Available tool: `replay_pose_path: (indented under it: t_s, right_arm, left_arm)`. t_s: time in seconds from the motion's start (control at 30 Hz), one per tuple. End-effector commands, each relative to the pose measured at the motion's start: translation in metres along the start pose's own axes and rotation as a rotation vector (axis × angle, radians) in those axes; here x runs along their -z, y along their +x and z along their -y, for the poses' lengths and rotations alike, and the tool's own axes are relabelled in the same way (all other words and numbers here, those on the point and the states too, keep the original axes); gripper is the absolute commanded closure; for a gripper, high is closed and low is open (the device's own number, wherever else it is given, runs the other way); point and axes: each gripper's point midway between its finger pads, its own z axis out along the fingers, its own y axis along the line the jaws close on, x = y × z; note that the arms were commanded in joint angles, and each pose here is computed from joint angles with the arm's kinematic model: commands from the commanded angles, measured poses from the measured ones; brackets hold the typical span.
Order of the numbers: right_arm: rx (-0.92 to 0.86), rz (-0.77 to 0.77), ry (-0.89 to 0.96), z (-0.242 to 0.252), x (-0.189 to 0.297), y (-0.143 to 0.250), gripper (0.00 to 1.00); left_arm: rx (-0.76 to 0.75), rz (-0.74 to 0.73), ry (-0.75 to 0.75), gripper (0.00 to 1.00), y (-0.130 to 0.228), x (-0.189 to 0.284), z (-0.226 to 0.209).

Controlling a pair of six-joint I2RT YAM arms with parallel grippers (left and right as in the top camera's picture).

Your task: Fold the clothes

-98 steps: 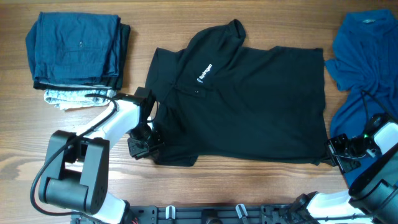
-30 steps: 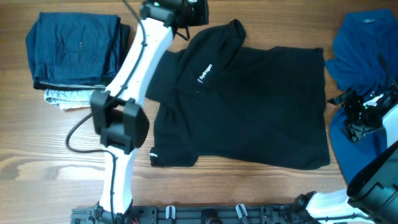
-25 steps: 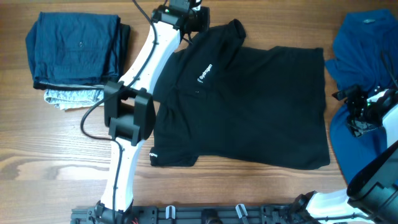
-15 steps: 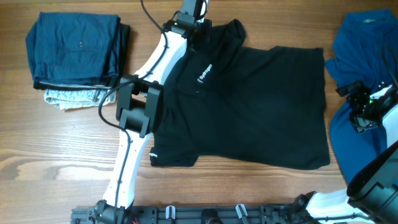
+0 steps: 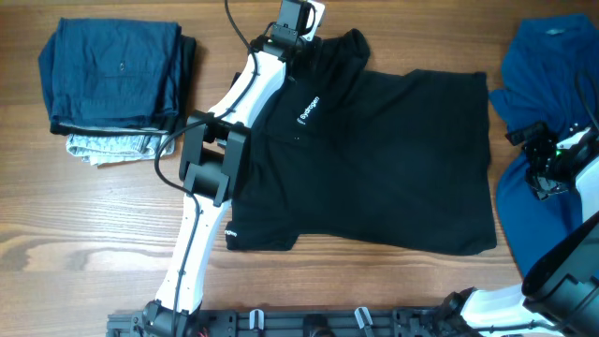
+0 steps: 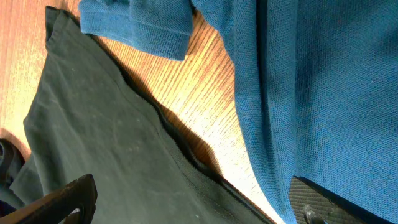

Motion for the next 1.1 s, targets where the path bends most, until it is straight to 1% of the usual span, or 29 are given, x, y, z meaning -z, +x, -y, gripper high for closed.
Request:
replay_pose_path:
  t_s: [0.0,0.07,0.1,0.13,0.17,0.2,0.23,0.3,0.4,0.43,0.6,0.7,0.93,1.0,1.03,1.07]
  right_arm:
    - [0.009,0.014,-0.025,-0.009,0.004,-0.004,0.01]
    - [0.009,0.014,-0.025,-0.009,0.004,-0.004,0.01]
    - [0.009,0.014,-0.025,-0.009,0.004,-0.004,0.01]
    - [0.009,0.014,-0.025,-0.009,0.004,-0.005,0.0]
    - [0.009,0.014,-0.025,-0.009,0.004,-0.005,0.01]
    - [0.009,0.014,-0.025,-0.009,0.004,-0.005,0.01]
    - [0.009,0.014,-0.025,-0.009,0.004,-0.005,0.01]
    - [0.009,0.014,-0.025,-0.009,0.004,-0.004,0.01]
    - [0.009,0.014,-0.025,-0.009,0.004,-0.005,0.0]
    - [0.009,0.014,-0.025,-0.009,0.004,-0.004,0.01]
    - [0.009,0.014,-0.025,-0.009,0.004,-0.005,0.01]
    - [0.009,0.014,-0.025,-0.009,0.004,-0.005,0.01]
    - [0.009,0.014,-0.025,-0.009,0.004,-0.004,0.01]
    - [0.009,0.014,-0.025,-0.009,0.004,-0.004,0.01]
    - [0.009,0.014,-0.025,-0.009,0.004,-0.005,0.0]
    - [0.009,0.014,-0.025,-0.009,0.004,-0.005,0.0]
  left_arm:
    - [-0.016,-0.01,-0.011,0.75,0.005,-0.007,0.0]
    - [-0.016,-0.01,-0.011,0.75,0.005,-0.007,0.0]
    - [-0.016,-0.011,-0.011,0.73,0.006,-0.007,0.0]
    - [-0.015,-0.015,-0.011,0.66,0.007,-0.008,-0.001]
    - [-0.016,-0.02,-0.011,0.64,0.01,-0.009,-0.001]
    - [-0.015,-0.027,-0.011,0.65,0.013,-0.011,-0.001]
    - [-0.015,-0.031,-0.011,0.69,0.015,-0.012,-0.001]
    - [-0.014,-0.037,-0.044,0.8,0.018,-0.014,-0.007]
    - [-0.015,-0.029,-0.131,0.91,0.016,-0.013,-0.022]
    - [-0.016,-0.029,-0.148,0.96,0.016,-0.013,-0.025]
    - [0.0,-0.041,-0.182,0.96,0.019,-0.011,-0.042]
    - [0.027,-0.058,-0.204,0.96,0.024,-0.009,-0.063]
    - [0.214,-0.084,-0.266,0.96,0.039,0.001,-0.121]
    - [0.236,-0.081,-0.274,0.9,0.04,0.002,-0.129]
    - [0.236,-0.077,-0.275,0.82,0.038,0.002,-0.129]
    - [0.236,-0.068,-0.274,0.81,0.036,0.002,-0.129]
